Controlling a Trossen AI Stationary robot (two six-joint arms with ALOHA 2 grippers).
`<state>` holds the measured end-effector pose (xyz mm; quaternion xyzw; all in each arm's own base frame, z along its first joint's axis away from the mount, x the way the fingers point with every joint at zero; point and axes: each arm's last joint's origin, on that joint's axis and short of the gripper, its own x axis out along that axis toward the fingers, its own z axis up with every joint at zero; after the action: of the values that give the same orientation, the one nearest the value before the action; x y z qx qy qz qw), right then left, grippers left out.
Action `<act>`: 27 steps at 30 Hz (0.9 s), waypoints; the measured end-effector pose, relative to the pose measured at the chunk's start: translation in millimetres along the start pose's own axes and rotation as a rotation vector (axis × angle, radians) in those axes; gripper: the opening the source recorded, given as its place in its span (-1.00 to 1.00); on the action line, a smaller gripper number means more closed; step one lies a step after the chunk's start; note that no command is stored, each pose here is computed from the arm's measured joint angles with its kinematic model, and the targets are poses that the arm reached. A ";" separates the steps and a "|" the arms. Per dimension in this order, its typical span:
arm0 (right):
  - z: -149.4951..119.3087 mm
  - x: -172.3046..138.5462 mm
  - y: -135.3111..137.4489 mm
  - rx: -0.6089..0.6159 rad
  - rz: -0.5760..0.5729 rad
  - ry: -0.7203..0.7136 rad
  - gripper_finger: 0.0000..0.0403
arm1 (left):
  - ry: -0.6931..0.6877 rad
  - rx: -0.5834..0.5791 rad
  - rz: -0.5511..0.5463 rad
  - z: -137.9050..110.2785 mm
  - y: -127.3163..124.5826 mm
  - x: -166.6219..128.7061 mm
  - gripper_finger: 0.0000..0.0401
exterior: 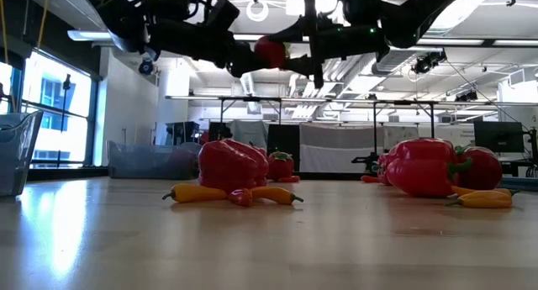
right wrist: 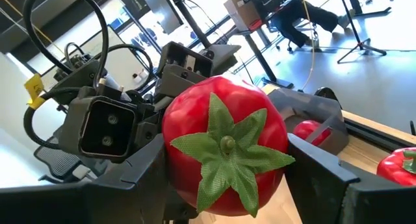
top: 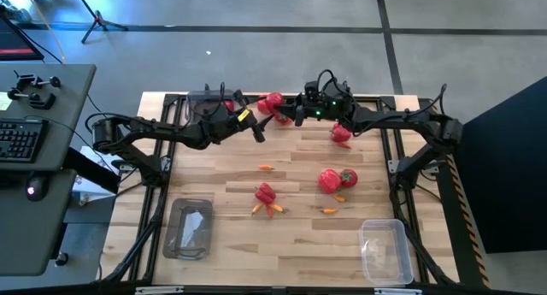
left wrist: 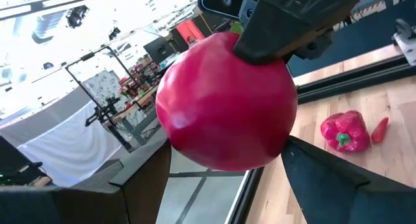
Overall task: Sort produce into baskets
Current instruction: Put the red tomato into the top black bin
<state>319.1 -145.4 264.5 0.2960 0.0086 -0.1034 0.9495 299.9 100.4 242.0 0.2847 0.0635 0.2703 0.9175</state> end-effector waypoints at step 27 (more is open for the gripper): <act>-13.1 -0.4 -7.9 0.181 -0.095 0.098 0.18 | 0.064 -0.016 -0.096 -6.1 -6.6 -0.8 0.36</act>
<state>317.6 -144.3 249.2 0.3845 0.0598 -0.1339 0.9114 300.6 98.4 233.3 0.2651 0.1042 0.2354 0.9292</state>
